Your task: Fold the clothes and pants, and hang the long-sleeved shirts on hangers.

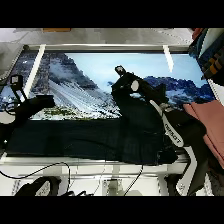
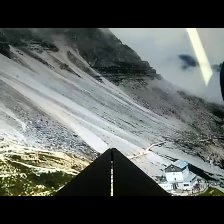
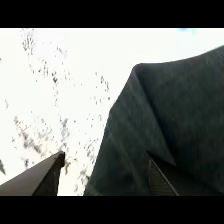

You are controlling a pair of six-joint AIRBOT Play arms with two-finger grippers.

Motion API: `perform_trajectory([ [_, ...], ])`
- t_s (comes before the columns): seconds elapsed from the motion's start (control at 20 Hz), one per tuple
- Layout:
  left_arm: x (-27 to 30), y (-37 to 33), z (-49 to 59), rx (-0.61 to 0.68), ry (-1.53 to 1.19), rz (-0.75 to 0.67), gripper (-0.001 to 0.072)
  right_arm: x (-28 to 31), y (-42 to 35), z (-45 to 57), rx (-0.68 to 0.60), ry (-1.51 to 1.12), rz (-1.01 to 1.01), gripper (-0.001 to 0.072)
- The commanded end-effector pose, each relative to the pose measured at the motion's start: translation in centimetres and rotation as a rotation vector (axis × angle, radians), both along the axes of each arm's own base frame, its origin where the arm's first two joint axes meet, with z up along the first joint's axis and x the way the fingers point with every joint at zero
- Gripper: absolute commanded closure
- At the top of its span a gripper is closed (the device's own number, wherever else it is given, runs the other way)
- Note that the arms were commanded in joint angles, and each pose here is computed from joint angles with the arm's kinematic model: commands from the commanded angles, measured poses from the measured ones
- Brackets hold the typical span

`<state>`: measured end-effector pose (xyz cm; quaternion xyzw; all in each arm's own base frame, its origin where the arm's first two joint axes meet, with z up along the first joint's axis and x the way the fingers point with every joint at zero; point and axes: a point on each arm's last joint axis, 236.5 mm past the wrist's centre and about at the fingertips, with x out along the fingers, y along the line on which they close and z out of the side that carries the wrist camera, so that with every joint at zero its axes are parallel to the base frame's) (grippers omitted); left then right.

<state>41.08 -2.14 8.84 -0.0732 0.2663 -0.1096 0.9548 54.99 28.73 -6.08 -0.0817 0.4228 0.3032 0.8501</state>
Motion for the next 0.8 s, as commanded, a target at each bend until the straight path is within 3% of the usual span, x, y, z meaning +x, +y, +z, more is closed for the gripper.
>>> perform_trajectory([
  [0.0,-0.1,-0.2,-0.1,-0.003,0.007,-0.008,0.0689,0.4,0.8,-2.5,-0.034,0.033,0.017,0.0164],
  [0.2,-0.1,-0.2,-0.1,-0.003,0.007,-0.008,0.069,-0.5,-0.5,-5.3,-0.103,0.094,0.015,0.0232],
  [0.25,-0.1,-0.2,-0.1,-0.003,0.007,-0.008,0.0689,-0.4,-0.5,-5.3,-0.104,0.09,0.009,0.0293],
  [0.3,-0.1,-0.2,-0.1,-0.003,0.007,-0.008,0.0689,-0.3,-0.6,-5.1,-0.112,0.087,0.012,0.043],
  [0.35,-0.1,-0.2,-0.1,-0.003,0.007,-0.008,0.0689,-0.2,-0.7,-4.9,-0.118,0.083,0.015,0.0523],
  [0.4,-0.1,-0.2,-0.1,-0.003,0.007,-0.008,0.0689,-0.1,-0.9,-4.7,-0.13,0.08,0.021,0.0683],
  [0.75,-0.1,-0.2,-0.1,-0.003,0.006,-0.008,0.0689,1.1,-2.1,6.7,-0.122,-0.058,0.022,0.0698],
])
